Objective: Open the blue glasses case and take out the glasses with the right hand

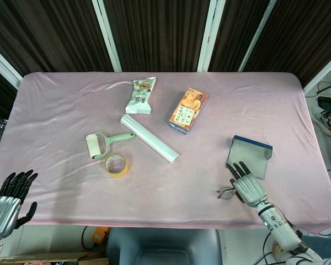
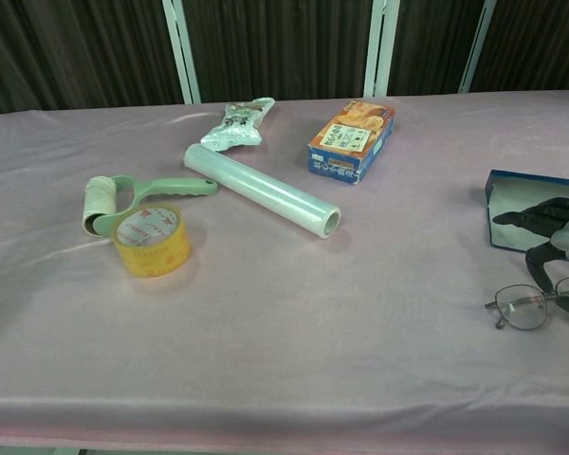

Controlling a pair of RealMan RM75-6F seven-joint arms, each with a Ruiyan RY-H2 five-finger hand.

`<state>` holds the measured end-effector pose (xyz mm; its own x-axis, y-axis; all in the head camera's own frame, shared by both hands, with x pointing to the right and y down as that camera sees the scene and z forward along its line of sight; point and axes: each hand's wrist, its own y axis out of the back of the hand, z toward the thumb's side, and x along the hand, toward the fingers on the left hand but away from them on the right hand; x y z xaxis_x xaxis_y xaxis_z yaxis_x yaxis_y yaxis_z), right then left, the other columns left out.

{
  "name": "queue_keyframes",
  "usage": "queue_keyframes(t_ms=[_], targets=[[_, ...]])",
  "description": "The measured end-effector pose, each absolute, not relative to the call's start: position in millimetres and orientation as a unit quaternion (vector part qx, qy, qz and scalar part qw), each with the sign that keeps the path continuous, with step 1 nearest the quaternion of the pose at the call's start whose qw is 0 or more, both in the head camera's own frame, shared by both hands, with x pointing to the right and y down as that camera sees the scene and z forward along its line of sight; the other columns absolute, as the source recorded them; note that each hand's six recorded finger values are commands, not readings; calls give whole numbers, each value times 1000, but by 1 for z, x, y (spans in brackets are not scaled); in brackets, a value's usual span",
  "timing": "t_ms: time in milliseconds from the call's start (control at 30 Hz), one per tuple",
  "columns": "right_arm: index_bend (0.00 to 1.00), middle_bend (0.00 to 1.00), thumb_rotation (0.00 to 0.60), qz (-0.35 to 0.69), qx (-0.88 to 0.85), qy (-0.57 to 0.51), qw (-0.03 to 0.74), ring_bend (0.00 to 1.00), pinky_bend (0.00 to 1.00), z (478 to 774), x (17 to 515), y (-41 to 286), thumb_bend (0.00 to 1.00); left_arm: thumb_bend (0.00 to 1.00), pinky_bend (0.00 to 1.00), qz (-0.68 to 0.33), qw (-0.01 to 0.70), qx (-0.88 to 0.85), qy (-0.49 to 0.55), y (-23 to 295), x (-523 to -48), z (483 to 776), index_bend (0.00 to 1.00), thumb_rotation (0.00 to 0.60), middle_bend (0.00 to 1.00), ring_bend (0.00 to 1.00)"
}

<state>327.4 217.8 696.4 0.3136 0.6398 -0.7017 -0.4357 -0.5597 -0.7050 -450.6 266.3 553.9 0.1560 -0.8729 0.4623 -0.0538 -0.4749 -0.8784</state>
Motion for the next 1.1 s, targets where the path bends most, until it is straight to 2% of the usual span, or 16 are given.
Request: queue_keyframes(t_ms=[367,633,867,1100], targets=[[752,54,600,580,-665,-85,464,0,0,697,325,219,589,430,53,-546,374,-662,351,266,-451,553,0,600,42,54],[756,57,600,559,-679,-101,466,0,0,688,307,216,628,432,53,-544,375,-663,351,267,-451,553,0,600,42,54],[750,58,600,511,-701,-118,484,0,0,675,252,206,629,431,53,-544,376,-665,348,267,-450,553,0,600,42,54],[738,58,600,477,-721,-120,487,0,0,680,173,200,629,431,53,-543,376,-664,352,266,-452,552,0,600,42,54]])
